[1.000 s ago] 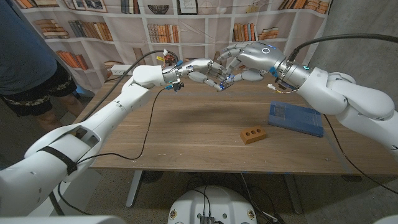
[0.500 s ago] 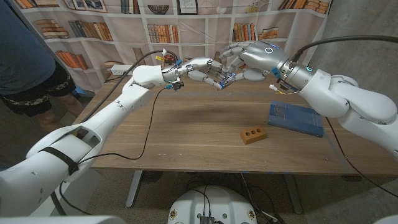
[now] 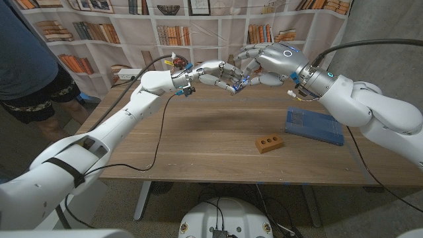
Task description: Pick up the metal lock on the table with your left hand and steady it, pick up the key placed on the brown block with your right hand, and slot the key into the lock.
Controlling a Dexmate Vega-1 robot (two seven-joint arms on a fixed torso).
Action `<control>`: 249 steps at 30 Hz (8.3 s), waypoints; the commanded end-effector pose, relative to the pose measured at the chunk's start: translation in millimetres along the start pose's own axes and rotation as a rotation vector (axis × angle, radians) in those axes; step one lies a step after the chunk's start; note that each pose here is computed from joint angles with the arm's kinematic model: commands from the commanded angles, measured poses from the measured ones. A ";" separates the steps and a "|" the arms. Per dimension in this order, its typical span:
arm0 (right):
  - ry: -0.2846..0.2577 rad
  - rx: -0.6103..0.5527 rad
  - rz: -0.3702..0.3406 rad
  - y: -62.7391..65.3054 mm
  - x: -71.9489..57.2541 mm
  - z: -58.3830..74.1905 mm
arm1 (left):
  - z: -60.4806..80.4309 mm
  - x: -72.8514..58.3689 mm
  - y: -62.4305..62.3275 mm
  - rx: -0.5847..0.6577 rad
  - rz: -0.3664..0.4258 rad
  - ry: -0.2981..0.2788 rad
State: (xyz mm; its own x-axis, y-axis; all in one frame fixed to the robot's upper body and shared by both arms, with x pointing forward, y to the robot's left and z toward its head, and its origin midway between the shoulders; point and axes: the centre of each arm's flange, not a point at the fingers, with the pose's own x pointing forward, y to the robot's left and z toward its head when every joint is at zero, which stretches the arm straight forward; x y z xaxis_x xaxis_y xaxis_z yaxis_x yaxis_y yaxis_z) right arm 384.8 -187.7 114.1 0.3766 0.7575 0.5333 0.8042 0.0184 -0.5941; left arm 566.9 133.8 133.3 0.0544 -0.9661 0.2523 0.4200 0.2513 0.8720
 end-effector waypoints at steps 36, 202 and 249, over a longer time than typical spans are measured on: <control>0.028 0.061 0.004 8.0 -0.6 -5.7 | 6.9 2.8 -5.2 -0.003 -0.021 -0.002; 0.052 -0.021 0.000 -7.0 -10.6 6.4 | 10.9 3.2 -14.4 -0.017 -0.022 -0.007; 0.073 -0.013 -0.016 -2.4 -12.4 5.7 | 7.5 5.9 -10.1 -0.033 -0.003 -0.003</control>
State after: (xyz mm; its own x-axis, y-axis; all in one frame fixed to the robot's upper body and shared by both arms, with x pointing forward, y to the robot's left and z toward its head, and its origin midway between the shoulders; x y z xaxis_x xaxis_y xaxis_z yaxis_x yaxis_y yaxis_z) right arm 377.3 -194.6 104.9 0.3873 0.7082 0.5904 0.8172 0.0328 -0.5754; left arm 554.3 126.1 129.6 0.0473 -0.9648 0.2586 0.4505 0.2517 0.8566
